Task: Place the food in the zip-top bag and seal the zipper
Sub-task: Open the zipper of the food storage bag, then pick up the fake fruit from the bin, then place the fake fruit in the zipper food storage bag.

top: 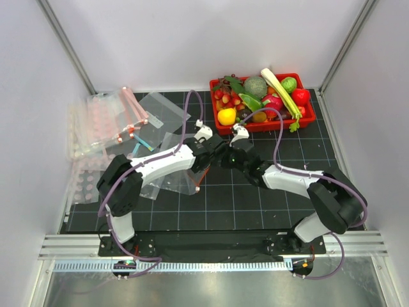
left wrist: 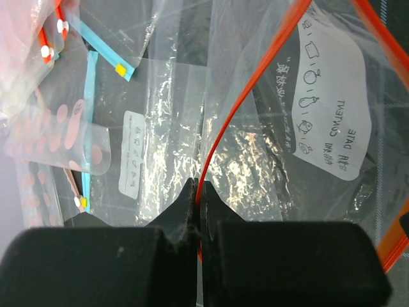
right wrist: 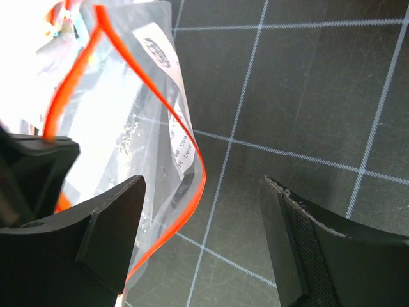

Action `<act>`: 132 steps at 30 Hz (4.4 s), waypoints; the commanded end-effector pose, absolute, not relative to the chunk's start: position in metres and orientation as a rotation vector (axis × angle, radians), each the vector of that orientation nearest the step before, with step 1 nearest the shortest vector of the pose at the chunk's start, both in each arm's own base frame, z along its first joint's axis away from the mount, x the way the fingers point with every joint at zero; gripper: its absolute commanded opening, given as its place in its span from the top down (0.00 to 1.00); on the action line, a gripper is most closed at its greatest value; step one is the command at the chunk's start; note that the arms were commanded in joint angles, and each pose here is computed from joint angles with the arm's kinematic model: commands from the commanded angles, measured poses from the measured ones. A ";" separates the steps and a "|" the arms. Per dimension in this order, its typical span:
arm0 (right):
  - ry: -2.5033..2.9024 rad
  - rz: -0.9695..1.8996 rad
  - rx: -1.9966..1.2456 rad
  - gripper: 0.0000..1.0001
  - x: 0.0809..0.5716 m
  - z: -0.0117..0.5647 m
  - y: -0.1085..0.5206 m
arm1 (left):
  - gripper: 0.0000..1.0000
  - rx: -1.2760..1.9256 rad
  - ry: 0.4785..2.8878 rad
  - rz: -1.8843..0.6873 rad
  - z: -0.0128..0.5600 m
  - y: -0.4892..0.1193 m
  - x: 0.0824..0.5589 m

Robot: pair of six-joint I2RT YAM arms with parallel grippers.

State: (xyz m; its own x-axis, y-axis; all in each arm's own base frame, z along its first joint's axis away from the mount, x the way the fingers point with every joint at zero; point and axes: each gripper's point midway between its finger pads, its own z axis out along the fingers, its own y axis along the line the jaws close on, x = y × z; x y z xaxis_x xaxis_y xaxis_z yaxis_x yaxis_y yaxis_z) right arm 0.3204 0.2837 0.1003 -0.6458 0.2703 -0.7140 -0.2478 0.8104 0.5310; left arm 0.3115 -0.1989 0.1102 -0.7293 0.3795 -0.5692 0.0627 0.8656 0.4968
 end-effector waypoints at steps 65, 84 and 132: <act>1.701 0.127 0.846 0.38 0.511 0.166 0.133 | 1.00 0.222 2.292 0.438 0.154 -0.199 0.301; 1.731 0.437 0.616 0.47 0.463 0.239 0.161 | 1.00 0.213 2.281 0.449 0.154 -0.197 0.303; 1.776 1.174 -0.007 0.57 0.266 0.205 0.316 | 1.00 0.252 2.355 -0.021 0.154 -0.248 0.283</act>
